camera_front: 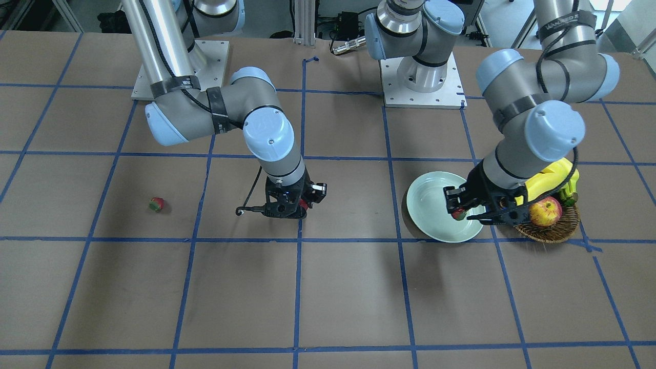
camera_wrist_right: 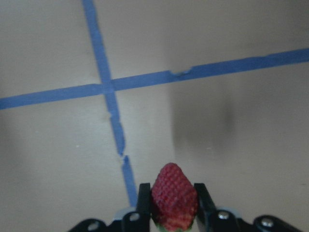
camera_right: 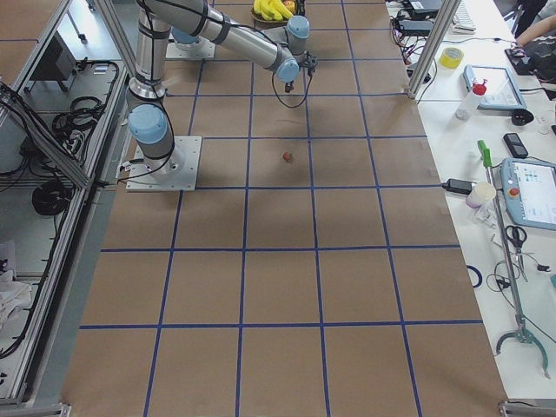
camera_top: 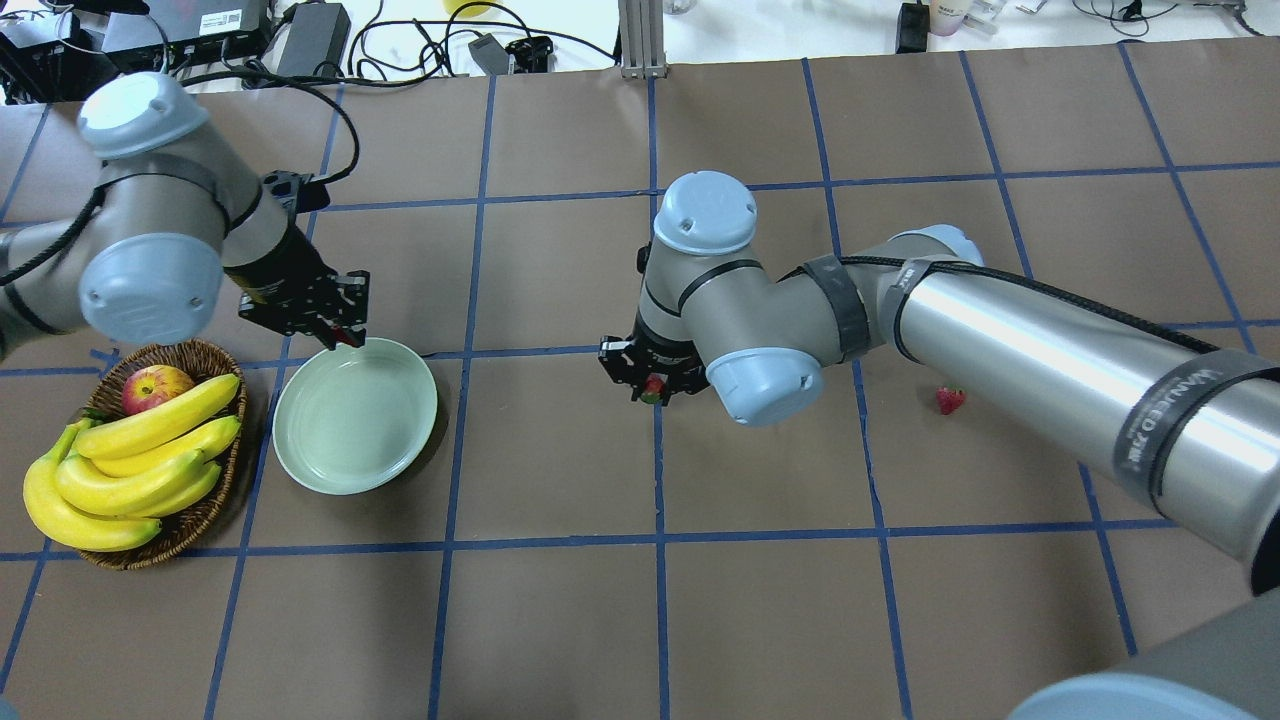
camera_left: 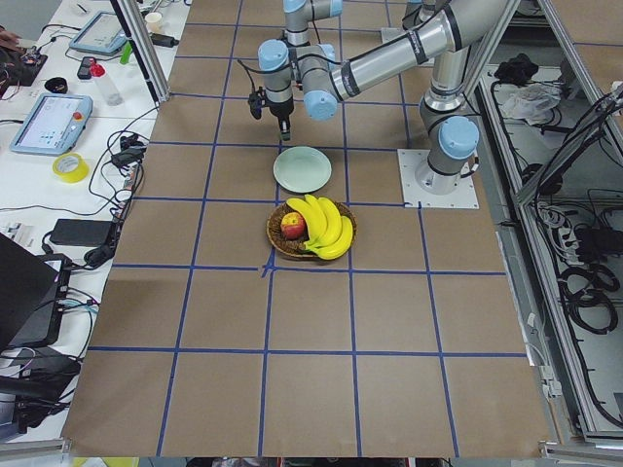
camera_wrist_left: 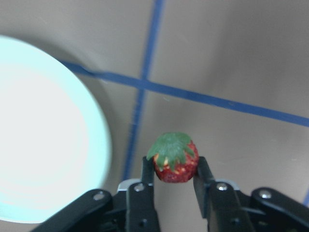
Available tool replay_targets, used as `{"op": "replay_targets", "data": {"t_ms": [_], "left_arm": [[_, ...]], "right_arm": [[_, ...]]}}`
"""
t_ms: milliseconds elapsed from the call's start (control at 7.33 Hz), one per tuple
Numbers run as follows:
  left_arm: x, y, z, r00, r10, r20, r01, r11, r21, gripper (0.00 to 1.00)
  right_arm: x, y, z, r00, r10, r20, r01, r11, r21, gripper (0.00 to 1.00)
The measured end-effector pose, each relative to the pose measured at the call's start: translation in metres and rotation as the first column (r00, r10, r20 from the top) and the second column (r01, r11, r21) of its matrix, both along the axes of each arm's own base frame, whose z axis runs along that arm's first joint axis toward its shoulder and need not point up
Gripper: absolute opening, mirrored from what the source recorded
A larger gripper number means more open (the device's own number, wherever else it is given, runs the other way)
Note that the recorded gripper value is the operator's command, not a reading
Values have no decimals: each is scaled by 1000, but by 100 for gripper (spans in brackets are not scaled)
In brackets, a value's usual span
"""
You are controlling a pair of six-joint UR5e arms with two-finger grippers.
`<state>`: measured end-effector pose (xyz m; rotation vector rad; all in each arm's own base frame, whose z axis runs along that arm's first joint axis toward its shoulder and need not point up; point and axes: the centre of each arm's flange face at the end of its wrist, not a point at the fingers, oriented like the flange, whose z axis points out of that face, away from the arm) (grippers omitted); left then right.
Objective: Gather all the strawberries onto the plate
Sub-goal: 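Lower the strawberry onto the plate with the left gripper while the right drops its own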
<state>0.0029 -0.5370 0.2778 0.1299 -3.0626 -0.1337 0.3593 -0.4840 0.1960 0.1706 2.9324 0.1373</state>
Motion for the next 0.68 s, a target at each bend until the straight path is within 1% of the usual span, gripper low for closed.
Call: {"op": "replay_targets", "data": {"t_ms": [136,273,409,545,682], "left_arm": [[27,1,-6,999,-40,-13,40,999,7,0],[39,1,-18,997,-69,-25,70,997,21,0],[43,1,-32,996,-82,-36,84,996,37,0],[44,2,-42,995,-92,-42,94,994,50,0],[44,5,-49,994,-103,-45,105,993,61,24]], "right_arm": [[18,6,-7,999,6,32,-7,1000,13,0],[33,11,-12,999,-1,50,0,1000,16,17],[42,12,-14,998,-13,59,13,1000,12,68],[45,12,-15,998,-21,61,21,1000,11,100],[46,12,-14,998,-34,60,33,999,13,100]]}}
